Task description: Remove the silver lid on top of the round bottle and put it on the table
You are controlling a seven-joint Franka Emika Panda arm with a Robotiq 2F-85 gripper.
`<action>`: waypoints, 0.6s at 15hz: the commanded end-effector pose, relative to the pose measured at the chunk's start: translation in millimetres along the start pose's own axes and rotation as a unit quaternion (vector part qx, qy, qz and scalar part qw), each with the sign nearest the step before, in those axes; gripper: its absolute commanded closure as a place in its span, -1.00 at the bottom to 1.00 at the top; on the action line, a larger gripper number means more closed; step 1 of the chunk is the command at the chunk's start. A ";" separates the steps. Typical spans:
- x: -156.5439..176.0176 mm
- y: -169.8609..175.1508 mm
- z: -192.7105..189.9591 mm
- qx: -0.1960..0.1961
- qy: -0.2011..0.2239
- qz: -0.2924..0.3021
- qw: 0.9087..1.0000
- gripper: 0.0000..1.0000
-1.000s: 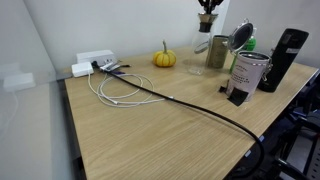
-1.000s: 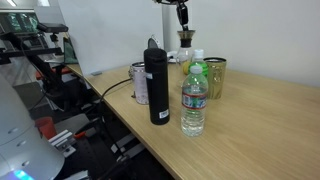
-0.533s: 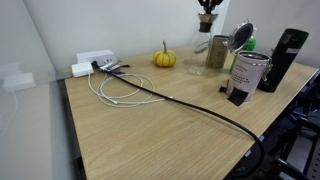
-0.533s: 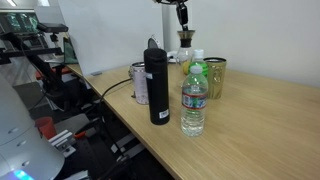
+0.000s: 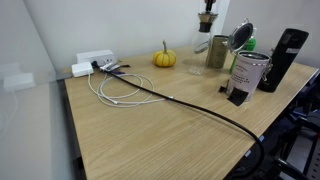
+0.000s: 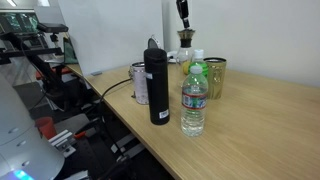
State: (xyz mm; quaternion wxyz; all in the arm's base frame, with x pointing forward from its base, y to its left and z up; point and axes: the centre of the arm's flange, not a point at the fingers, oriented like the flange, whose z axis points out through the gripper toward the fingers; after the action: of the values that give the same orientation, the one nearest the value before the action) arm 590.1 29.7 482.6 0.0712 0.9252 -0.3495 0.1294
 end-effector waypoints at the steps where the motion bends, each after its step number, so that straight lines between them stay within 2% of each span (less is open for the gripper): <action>1: 3.8 7.6 -10.5 0.009 0.011 0.015 1.000 0.97; 3: 5.8 9.9 -19.2 0.013 0.017 0.019 1.000 0.97; 9: -6.9 10.1 -64.4 0.062 0.015 0.009 0.998 0.97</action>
State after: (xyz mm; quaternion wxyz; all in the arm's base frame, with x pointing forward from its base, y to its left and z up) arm 577.5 33.3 530.8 0.0386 0.9178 -0.3614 0.1599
